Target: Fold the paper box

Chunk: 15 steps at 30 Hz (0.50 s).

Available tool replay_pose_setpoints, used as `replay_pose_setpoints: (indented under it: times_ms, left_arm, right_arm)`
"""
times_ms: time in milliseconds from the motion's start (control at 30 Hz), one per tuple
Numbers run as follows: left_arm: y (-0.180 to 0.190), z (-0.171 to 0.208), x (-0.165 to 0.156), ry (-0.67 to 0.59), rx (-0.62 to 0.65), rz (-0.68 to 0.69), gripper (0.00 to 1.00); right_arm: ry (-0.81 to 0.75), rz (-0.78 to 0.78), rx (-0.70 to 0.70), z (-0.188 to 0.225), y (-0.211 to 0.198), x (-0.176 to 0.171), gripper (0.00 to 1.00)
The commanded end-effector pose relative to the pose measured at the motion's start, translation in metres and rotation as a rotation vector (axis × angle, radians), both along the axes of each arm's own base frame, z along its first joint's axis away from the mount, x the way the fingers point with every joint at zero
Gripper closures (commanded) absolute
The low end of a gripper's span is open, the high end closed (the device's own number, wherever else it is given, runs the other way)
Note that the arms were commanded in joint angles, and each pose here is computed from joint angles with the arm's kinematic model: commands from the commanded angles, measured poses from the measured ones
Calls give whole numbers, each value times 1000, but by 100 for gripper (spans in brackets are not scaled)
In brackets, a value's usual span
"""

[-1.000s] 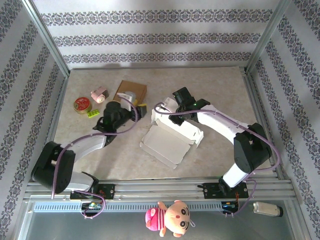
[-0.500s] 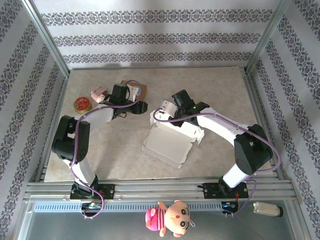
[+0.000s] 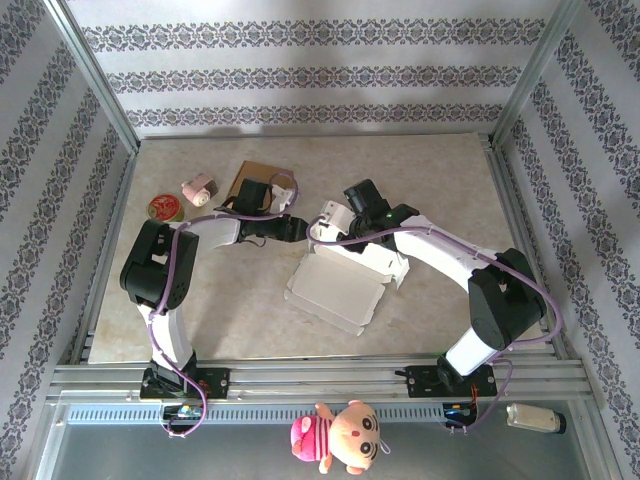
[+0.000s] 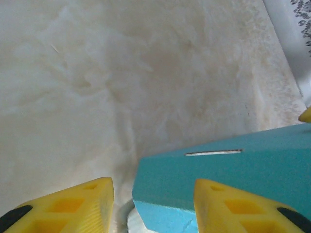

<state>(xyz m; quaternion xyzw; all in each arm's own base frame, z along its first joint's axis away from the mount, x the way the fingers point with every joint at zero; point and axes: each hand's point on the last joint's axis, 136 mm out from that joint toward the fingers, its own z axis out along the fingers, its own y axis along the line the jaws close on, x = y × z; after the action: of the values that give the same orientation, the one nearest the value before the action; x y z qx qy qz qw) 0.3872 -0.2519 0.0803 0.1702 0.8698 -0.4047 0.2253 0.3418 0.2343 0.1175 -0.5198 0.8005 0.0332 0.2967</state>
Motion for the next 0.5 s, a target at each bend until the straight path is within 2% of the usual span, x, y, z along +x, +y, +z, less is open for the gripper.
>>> replay_pose_setpoints:
  times_ms: [0,300,367,467]
  left_arm:
    - [-17,27,-6,-33,-95,-31,53]
    - [-19,-8,-29,-15,-30,-32,50]
    - [-12,-9,-30,-65,1,-14,44]
    - [-6,0,-32,-187,38,-37,42]
  right_arm:
    - [-35,10,-12,1,0,1,83]
    - [-34,12,-20,-5,-2,-3,82]
    - [-34,15,-28,-6,-4,-5,82]
    - [-33,24,-28,-6,-5,-8,82]
